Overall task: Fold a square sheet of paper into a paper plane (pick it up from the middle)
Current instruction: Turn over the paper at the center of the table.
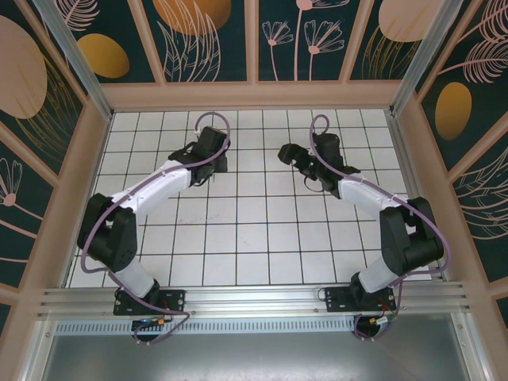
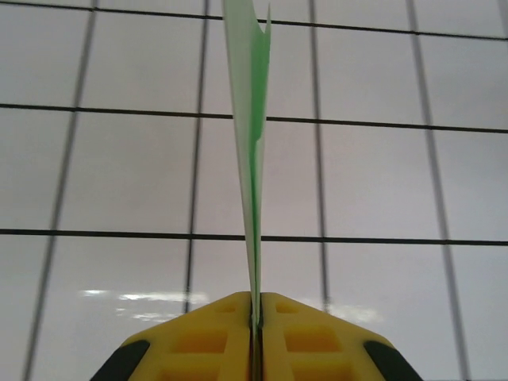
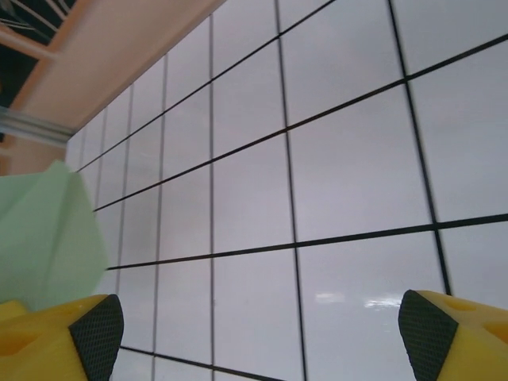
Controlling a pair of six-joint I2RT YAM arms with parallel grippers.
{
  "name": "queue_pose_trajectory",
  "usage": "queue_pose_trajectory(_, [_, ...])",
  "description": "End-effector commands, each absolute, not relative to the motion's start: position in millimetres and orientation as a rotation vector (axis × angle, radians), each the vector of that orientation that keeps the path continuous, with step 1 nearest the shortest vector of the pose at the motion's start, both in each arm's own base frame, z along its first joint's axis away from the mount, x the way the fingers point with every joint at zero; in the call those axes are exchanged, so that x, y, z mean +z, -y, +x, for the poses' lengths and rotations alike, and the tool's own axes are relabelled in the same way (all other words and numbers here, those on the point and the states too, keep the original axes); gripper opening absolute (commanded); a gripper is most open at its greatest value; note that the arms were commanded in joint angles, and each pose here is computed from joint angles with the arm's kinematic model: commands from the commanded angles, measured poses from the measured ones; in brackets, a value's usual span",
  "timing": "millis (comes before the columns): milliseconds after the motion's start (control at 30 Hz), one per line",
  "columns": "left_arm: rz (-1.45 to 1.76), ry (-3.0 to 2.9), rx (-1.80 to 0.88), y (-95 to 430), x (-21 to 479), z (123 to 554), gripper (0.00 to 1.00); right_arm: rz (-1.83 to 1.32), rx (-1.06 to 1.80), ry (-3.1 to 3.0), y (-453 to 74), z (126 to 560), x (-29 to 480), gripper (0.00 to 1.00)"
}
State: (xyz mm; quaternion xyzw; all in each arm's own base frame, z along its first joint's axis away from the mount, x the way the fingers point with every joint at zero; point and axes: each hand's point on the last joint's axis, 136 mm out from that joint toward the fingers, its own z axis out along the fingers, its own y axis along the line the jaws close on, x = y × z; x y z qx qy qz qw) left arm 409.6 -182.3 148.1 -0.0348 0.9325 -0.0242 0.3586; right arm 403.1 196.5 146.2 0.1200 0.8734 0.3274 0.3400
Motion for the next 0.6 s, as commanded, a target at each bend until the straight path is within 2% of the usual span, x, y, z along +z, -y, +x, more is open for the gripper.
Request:
queue_pose_trajectory(0, [-0.022,-2.447,0.392,146,125,399,0.12,0.355,0.758,-2.233,-180,403,154,0.92])
queue_pose_trajectory(167, [0.059,-2.508,0.416,169,92,402,0.13,0.414,0.719,-2.248,-171,400,147,0.91])
queue_pose_trajectory(300, [0.085,-2.588,0.196,201,66,401,0.16,0.449,0.697,-2.263,-167,398,142,0.9])
queue_pose_trajectory(433, [0.1,-2.619,-0.106,241,64,400,0.36,0.469,0.703,-2.275,-167,395,135,0.9])
queue_pose_trajectory(567, [0.064,-2.6,-0.24,242,74,405,0.52,0.44,0.732,-2.293,-175,393,130,0.89])
